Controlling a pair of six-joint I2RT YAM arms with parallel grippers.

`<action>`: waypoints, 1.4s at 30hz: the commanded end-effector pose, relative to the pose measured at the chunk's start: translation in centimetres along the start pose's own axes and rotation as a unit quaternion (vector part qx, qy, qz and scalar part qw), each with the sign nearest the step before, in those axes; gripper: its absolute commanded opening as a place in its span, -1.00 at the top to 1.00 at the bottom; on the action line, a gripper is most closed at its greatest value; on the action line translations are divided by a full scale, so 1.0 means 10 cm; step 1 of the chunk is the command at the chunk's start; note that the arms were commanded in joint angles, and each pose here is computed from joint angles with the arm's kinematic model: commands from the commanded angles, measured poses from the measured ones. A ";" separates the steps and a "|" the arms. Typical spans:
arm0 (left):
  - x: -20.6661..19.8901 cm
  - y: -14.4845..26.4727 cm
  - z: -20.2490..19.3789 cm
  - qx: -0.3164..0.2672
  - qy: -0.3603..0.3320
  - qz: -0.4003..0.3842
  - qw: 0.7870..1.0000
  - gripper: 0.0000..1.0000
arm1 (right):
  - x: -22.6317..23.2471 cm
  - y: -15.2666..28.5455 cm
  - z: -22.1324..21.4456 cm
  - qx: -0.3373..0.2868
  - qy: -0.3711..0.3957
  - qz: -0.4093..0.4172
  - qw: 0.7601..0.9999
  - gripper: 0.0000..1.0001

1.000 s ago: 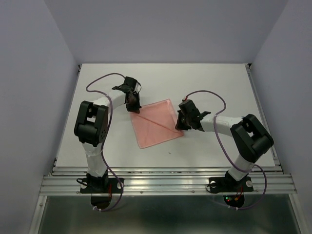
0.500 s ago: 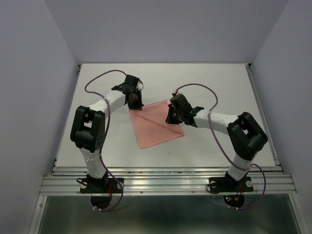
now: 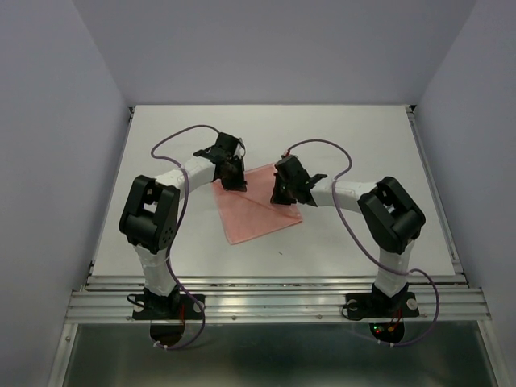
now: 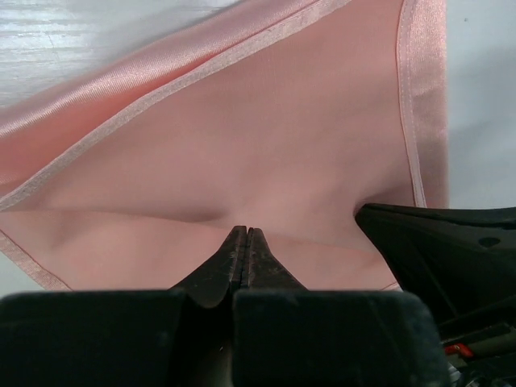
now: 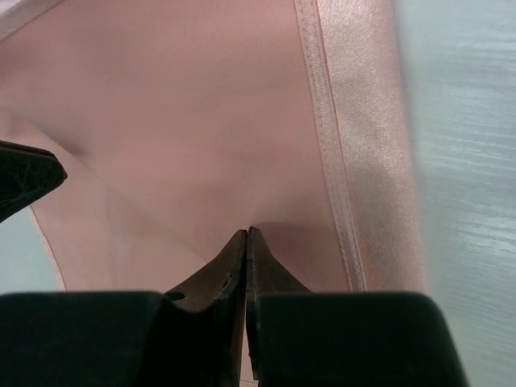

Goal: Fold the napkin into a case and place the utensils inside
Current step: Smooth out the upper triangle-folded napkin at the center of the board.

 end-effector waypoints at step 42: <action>0.84 0.20 0.66 -0.071 0.037 0.134 0.988 1.00 | -0.55 0.41 -0.34 -0.010 -0.003 -0.081 0.997 0.88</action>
Point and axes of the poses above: each gripper's point midway between its finger pads, its own y axis back along the fingers, its own x axis along the line the jaws close on, z = x × y, the point moved 1 cm from there along y, back along the fingers, and after that the axes turned 5 degrees about y, right-handed, at the moved point
